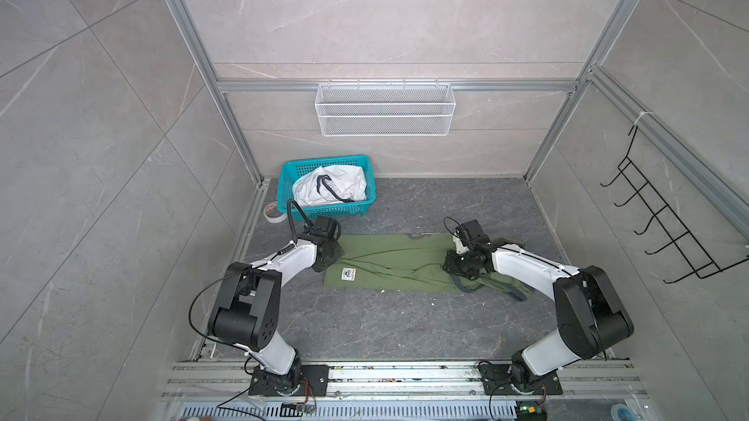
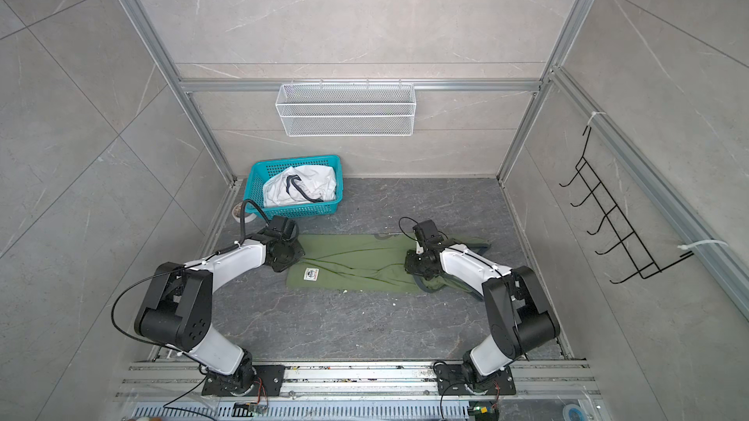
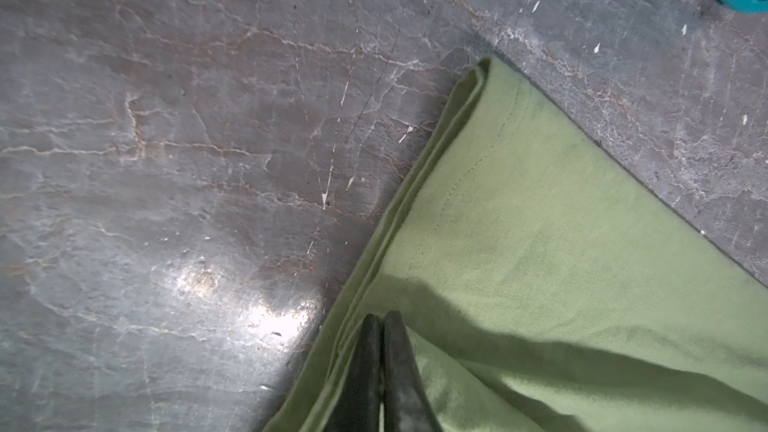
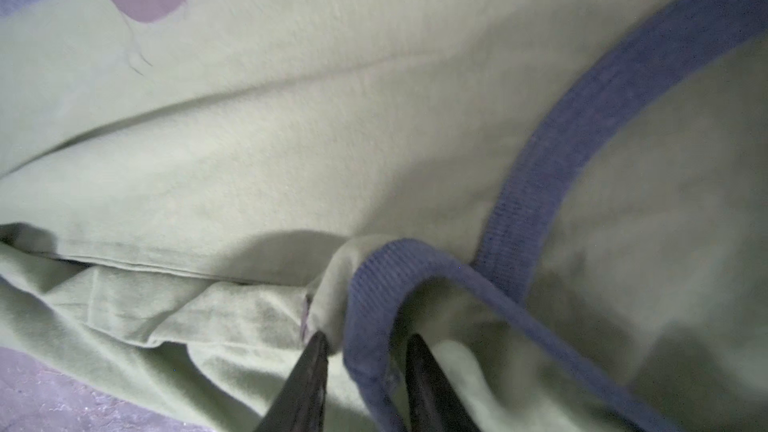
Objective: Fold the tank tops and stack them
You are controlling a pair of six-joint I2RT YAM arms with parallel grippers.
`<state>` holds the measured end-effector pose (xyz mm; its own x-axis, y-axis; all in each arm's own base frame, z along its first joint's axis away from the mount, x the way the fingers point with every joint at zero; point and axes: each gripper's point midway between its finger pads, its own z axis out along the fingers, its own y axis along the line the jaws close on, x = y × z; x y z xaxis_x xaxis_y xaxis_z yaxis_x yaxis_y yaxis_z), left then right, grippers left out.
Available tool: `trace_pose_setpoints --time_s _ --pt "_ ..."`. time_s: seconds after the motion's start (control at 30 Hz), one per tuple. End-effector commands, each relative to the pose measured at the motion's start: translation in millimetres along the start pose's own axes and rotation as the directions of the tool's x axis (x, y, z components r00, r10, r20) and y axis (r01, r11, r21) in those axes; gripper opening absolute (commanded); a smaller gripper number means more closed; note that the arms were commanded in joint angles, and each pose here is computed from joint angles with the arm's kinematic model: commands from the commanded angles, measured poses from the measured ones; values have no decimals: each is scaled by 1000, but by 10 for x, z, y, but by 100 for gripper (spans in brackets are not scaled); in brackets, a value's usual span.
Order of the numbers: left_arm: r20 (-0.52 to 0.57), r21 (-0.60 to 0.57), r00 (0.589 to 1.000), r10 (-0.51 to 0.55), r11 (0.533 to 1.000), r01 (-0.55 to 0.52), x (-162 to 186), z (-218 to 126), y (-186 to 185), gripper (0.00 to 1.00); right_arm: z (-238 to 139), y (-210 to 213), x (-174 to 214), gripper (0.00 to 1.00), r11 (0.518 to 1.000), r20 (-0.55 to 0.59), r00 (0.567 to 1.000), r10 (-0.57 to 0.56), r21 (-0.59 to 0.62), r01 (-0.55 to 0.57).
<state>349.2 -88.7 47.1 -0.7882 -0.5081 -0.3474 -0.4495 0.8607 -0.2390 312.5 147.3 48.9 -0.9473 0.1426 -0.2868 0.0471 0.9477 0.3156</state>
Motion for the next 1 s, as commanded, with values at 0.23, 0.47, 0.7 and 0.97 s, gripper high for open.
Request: trace_pose_setpoints --time_s 0.23,0.47,0.7,0.97 --pt "14 8 1000 19 1000 -19 -59 -6 -16 0 -139 -76 -44 39 996 34 999 25 -83 -23" --pt "10 9 1000 19 1000 -19 -55 -1 -28 0 -51 8 3 30 986 8 999 33 -167 -31" --pt "12 7 1000 18 1000 -18 -62 -6 -22 0 -109 -45 -32 9 991 26 999 26 -129 -23" --pt "64 39 998 -26 999 23 -229 -203 12 0 -471 -78 -234 0 998 110 994 -3 -54 9"
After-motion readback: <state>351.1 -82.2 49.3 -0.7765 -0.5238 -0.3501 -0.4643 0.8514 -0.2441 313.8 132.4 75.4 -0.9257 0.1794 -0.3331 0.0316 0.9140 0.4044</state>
